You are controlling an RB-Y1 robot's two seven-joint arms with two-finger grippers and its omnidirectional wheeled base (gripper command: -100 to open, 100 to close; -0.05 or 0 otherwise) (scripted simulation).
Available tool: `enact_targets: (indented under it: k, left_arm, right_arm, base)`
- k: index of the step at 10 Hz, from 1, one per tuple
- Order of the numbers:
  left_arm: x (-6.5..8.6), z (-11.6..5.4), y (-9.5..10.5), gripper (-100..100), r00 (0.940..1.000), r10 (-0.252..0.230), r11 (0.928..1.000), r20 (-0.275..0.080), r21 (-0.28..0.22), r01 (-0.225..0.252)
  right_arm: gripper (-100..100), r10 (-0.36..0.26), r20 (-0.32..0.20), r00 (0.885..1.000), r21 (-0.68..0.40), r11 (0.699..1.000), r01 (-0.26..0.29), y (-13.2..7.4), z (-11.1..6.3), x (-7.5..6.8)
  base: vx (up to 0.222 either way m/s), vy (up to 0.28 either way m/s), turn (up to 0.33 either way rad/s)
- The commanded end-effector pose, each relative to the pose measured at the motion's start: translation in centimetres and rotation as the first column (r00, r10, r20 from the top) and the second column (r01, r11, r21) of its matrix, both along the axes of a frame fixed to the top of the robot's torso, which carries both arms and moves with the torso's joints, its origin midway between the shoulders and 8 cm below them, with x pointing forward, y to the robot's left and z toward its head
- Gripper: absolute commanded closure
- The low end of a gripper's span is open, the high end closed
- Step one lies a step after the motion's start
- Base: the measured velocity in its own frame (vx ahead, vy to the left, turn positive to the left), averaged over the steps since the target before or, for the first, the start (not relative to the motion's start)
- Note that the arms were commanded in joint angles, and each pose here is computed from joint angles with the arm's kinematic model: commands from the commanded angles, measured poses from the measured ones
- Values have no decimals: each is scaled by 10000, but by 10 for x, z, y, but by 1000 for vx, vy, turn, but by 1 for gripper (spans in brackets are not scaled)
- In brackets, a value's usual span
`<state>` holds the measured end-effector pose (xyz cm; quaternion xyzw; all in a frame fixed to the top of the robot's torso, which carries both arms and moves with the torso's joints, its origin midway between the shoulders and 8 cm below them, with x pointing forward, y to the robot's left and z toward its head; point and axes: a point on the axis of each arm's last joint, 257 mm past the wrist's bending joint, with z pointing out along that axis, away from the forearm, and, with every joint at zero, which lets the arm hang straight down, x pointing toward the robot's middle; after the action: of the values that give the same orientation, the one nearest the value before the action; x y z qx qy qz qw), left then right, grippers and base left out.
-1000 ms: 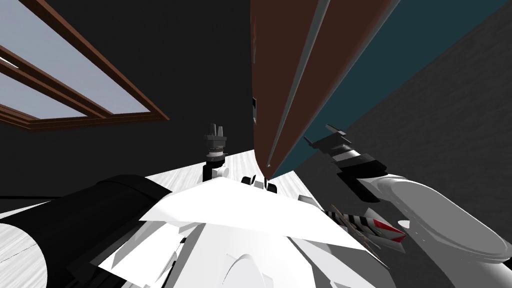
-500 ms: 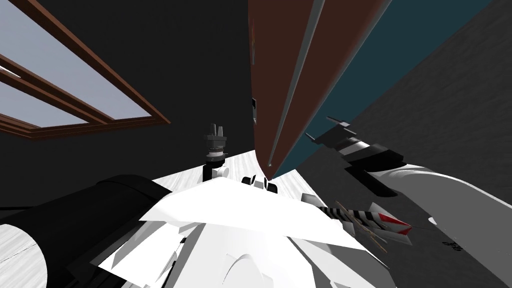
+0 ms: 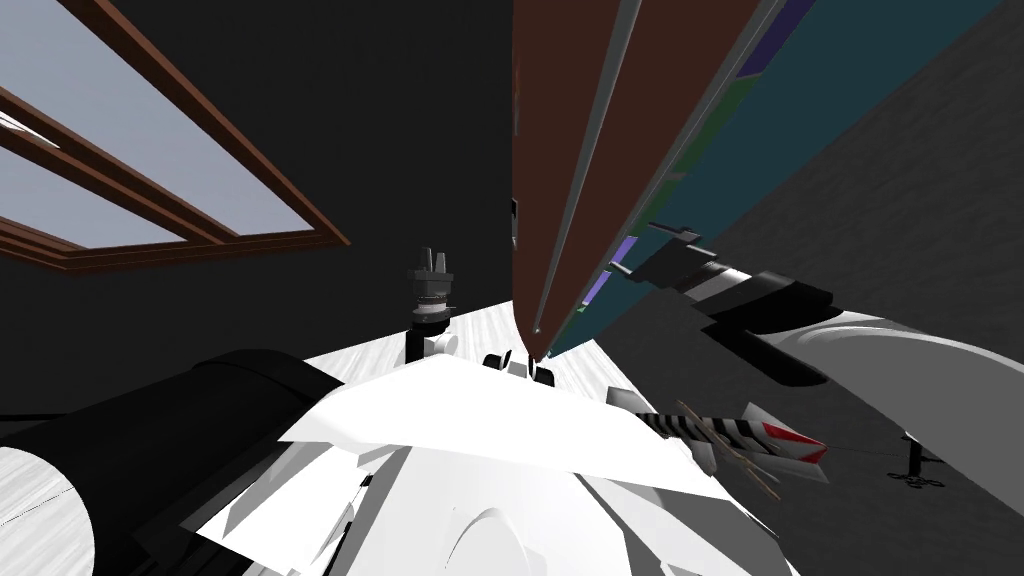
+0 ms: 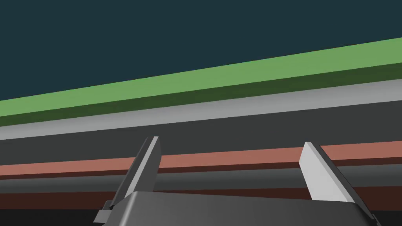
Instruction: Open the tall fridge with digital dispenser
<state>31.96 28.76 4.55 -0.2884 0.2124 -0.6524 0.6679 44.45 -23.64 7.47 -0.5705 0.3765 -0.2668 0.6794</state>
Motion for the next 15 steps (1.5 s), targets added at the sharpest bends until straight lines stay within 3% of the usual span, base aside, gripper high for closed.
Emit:
enact_targets:
  k: [1, 4, 5, 6, 7, 9, 15]
  left_arm:
    - [0, 0, 0, 0, 10000, 0, 10000, -1, 1, 0]
    - [0, 0, 0, 0, 10000, 1, 10000, -1, 1, -1]
    - [0, 0, 0, 0, 10000, 1, 10000, -2, 1, -1]
    - [0, 0, 0, 0, 10000, 1, 10000, -1, 2, -1]
    - [0, 0, 0, 0, 10000, 1, 10000, -1, 2, -1]
    - [0, 0, 0, 0, 10000, 1, 10000, -2, -1, -1]
    - [0, 0, 0, 0, 10000, -1, 10000, 1, -4, 1]
  right_arm:
    - [-100, 82, 640, 9979, -767, 9970, -33, 6, 20, 0]
    - [-100, 232, 1094, 9937, -1710, 9853, -42, 12, 29, 0]
    - [-100, 247, 728, 9970, -1675, 9858, -122, 12, 17, 0]
    - [-100, 257, 689, 9973, -1685, 9856, -137, 13, 15, -1]
    - [100, 268, 655, 9975, -1691, 9855, -154, 13, 14, -1]
    - [100, -210, 621, 9978, -1693, 9851, 312, -8, 13, 11]
    - [100, -938, 654, 9934, -1677, 9804, 1037, -42, 14, 27]
  base:
    - [-10, 62, -19]
    - [-11, 65, -27]
    - [-15, 14, -43]
    - [-23, -6, -36]
    - [-21, -3, -24]
    - [-16, 239, -122]
    - [-80, 279, -69]
